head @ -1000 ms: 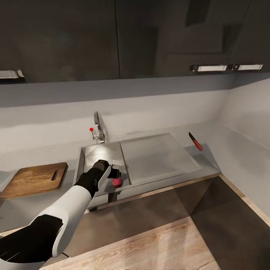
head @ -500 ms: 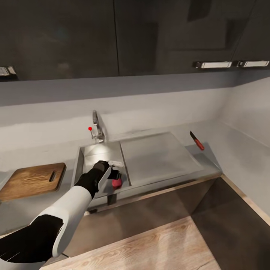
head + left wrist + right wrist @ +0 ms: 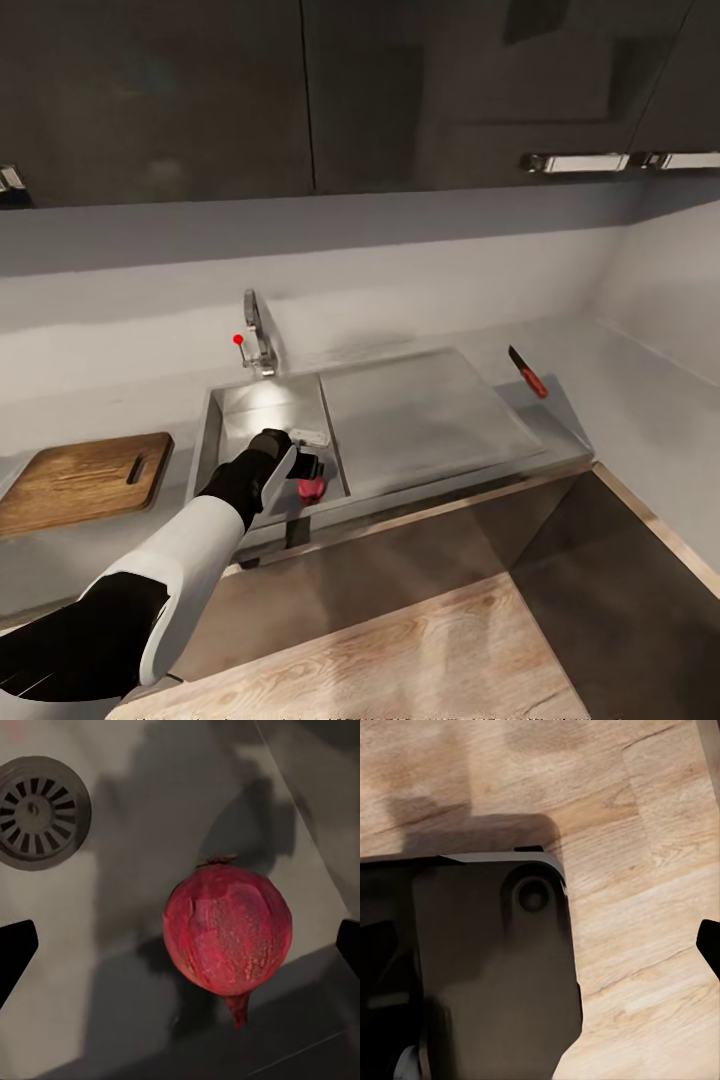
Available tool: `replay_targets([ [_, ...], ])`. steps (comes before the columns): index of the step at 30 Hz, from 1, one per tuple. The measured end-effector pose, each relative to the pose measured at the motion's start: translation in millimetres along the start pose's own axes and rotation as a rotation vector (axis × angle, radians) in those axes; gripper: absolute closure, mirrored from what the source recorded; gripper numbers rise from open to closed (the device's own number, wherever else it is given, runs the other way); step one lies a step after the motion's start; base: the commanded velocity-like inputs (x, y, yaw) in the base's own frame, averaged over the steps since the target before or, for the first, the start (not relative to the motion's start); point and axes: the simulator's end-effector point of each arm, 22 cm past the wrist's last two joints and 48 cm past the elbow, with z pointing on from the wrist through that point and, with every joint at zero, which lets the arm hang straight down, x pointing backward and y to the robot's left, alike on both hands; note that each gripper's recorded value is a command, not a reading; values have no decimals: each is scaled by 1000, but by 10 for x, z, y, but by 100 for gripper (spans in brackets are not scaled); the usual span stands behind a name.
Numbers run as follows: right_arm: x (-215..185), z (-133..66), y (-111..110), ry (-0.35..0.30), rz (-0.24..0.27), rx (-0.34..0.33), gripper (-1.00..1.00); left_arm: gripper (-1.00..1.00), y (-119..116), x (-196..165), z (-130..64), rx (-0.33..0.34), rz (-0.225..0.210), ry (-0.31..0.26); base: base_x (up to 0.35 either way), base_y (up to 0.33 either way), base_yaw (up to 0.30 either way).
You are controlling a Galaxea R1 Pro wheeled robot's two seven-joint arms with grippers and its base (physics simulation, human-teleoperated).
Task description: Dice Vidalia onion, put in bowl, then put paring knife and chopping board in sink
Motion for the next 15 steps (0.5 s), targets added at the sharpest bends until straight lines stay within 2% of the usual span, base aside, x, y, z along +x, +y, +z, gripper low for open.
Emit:
replay_targets([
  [5,23,-3,0,6,-1,0,-100,-100,-1,40,39,1,0,10,19,0,0],
  [11,50,-7,-2,12,-2,0,-100,-100,-4,69,74,2,-1,15,141,0,0],
  [15,66,-8,-5,17,-3,1,-100,-100,-3,76,121,1,-3,5,34,0,0],
])
